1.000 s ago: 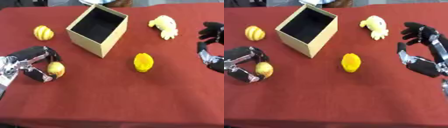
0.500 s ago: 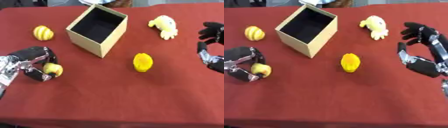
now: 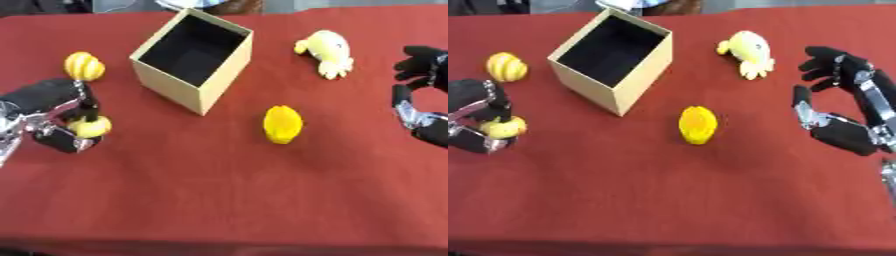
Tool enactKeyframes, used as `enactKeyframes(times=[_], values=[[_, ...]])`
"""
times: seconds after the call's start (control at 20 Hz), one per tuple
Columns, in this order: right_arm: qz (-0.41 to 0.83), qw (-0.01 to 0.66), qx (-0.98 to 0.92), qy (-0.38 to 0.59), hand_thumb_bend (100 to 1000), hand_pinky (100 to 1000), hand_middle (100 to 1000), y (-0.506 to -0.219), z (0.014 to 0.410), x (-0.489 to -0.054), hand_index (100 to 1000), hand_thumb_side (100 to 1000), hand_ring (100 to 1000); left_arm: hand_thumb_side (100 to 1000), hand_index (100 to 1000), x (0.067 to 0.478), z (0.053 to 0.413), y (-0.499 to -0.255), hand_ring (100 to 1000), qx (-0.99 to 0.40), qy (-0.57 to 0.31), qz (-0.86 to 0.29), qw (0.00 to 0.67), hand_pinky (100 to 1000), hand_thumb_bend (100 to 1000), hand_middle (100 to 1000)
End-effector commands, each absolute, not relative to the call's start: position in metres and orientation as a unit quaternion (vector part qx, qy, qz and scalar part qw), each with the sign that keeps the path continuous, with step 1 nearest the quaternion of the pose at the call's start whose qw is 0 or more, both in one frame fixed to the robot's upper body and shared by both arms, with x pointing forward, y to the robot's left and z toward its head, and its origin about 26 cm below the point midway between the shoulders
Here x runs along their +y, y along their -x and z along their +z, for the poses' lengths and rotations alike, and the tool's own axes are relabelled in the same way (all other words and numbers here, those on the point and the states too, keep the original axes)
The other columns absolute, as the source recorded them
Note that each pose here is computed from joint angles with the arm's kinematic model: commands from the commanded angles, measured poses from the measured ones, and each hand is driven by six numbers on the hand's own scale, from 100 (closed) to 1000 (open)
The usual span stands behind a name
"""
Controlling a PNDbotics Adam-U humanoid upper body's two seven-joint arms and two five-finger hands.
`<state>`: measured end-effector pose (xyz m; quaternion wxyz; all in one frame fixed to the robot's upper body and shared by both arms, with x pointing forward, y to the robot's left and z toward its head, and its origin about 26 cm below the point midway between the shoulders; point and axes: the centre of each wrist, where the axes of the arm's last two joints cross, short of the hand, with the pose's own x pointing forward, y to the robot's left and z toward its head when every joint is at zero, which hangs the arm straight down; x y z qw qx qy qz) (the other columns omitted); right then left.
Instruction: Pick up objects on the table and place them in the box.
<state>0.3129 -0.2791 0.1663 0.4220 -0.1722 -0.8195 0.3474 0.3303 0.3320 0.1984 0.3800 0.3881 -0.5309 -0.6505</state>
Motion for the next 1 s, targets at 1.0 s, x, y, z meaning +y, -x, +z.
enactKeyframes(times=[1.0], values=[[0.366,0.409,-0.820,0.161,100,649,710,-0.314,0.173,-0.275,894,334,721,100,595,0.220,0.300,-0.413,416,-0.607,-0.442,-0.571,0.331,537,423,423]])
